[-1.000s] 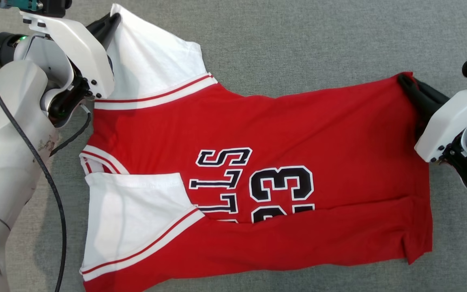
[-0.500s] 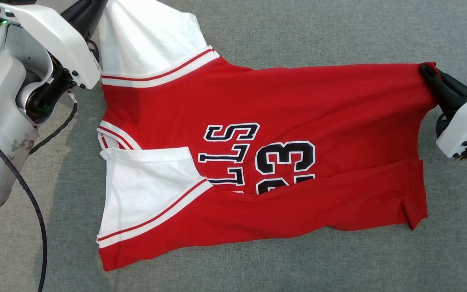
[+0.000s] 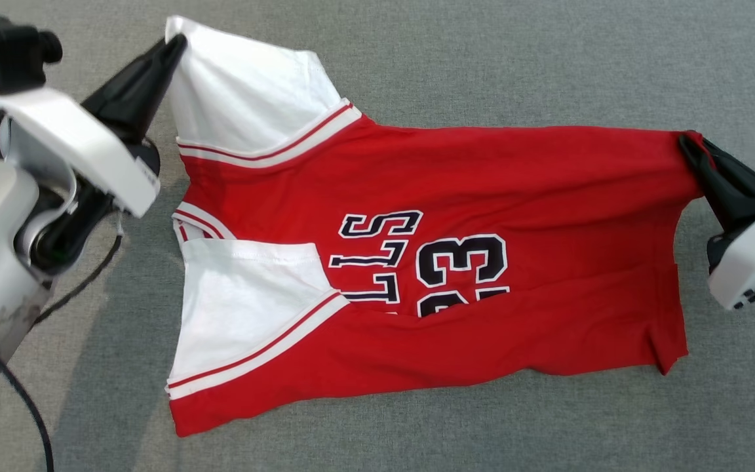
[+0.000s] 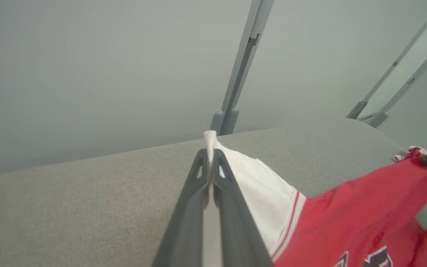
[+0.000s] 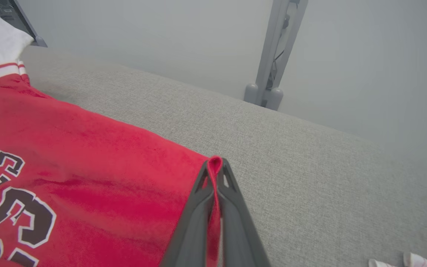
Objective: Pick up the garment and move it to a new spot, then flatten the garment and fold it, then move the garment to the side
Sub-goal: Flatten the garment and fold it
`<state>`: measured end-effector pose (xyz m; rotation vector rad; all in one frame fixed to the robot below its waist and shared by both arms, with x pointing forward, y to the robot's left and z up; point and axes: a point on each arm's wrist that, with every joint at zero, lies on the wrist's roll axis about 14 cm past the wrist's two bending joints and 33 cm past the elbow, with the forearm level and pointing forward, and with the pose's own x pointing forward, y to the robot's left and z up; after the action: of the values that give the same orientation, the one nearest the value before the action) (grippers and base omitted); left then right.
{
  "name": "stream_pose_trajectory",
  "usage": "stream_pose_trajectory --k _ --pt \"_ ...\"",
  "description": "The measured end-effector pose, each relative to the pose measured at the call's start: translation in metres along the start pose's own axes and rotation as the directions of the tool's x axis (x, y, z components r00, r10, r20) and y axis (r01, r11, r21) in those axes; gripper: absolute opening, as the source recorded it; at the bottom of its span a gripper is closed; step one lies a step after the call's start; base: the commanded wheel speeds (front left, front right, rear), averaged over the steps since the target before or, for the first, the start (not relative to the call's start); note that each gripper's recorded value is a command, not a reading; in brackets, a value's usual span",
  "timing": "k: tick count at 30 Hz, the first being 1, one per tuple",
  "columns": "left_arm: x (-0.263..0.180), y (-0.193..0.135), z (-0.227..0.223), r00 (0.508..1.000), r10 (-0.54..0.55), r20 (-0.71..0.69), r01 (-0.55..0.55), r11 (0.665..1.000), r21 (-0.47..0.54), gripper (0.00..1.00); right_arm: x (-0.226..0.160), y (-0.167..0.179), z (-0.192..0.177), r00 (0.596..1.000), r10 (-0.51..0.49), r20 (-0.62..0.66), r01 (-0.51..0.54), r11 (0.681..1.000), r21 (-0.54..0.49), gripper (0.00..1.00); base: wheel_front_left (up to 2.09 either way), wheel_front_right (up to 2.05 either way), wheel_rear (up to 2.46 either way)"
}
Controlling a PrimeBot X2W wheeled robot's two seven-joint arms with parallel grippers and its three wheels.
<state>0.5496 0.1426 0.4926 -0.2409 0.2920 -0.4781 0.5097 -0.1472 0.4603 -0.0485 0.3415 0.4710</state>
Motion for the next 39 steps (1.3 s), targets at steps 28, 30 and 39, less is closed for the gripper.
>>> stream_pose_trajectory --k 28,30,39 --pt "-0.136 -0.068 -0.076 0.997 -0.022 -0.069 -0.001 0.950 -0.312 0.00 -0.026 0.009 -0.043 0.997 0.076 0.033 -0.059 0.928 -0.369 0.00 0.00 0.00 0.00" --pt "-0.140 -0.069 -0.083 0.997 -0.011 -0.080 -0.017 0.940 -0.342 0.00 -0.029 0.011 -0.049 0.997 0.079 0.021 -0.066 0.933 -0.355 0.00 0.00 0.00 0.00" --pt "-0.156 -0.063 -0.118 0.987 0.058 -0.147 -0.121 0.876 -0.467 0.00 -0.040 0.010 -0.077 0.998 0.045 -0.031 -0.052 0.961 -0.272 0.00 0.00 0.00 0.00"
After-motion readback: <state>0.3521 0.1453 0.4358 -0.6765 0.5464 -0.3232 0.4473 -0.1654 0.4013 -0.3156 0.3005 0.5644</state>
